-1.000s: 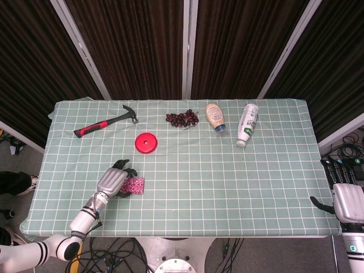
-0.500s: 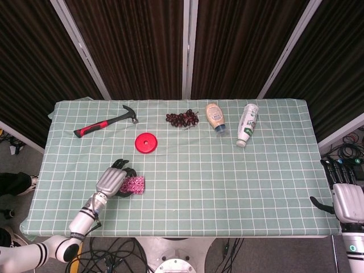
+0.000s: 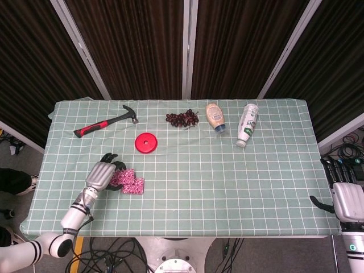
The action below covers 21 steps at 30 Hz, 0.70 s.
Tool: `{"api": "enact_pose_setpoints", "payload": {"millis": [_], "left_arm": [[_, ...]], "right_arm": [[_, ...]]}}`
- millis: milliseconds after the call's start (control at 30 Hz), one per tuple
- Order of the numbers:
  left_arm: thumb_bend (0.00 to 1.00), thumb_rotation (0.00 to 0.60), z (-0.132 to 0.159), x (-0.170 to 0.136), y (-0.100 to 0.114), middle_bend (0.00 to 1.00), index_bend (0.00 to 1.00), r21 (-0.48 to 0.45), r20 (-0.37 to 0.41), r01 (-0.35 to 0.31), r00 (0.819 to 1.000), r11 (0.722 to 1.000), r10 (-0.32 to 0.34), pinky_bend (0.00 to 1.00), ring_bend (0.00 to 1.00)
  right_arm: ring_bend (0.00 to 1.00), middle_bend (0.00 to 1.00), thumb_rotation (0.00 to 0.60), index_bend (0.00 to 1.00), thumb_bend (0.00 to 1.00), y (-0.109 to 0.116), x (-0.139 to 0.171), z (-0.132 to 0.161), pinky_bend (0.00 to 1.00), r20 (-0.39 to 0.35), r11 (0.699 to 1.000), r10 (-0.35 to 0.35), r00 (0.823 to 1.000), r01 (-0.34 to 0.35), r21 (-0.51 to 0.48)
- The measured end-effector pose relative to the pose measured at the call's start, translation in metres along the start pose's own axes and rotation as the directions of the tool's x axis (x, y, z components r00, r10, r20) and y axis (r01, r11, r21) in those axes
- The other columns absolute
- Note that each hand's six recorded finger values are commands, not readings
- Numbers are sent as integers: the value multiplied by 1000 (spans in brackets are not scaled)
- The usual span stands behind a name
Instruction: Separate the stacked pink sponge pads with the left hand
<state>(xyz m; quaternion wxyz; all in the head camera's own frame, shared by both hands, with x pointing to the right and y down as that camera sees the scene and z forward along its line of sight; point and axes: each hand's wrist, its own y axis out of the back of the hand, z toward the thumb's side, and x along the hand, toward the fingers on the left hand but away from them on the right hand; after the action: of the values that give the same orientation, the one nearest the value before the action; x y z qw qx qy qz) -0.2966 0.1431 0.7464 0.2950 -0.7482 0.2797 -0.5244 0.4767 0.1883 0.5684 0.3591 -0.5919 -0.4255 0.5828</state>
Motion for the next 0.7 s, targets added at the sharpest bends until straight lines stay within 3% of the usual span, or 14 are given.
{"api": "enact_pose_setpoints", "payload": {"millis": [200,333,533,700], "left_arm": [[253,600,-40,9,10,431,372,-36,-98,-19,995,999,15,81,100],[251,600,-52,11,10,421,364,-55,-121,-26,992,998,19,80,100],[223,600,-51,11,8,154,193,-76,-98,-45,994,996,37,82,41],[216,600,-51,11,10,98,163,-86,-83,-63,995,994,56,81,26]], "right_arm": [[0,0,600,0,72,0,-1,4,0,-6,1000,2,1000,-2,5],[0,0,600,0,72,0,-2,8,0,-14,1000,5,1000,-5,9],[0,0,600,0,73,1,-3,10,0,-14,1000,5,1000,-4,13],[0,0,600,0,73,2,-2,8,0,-8,1000,5,1000,-4,13]]}}
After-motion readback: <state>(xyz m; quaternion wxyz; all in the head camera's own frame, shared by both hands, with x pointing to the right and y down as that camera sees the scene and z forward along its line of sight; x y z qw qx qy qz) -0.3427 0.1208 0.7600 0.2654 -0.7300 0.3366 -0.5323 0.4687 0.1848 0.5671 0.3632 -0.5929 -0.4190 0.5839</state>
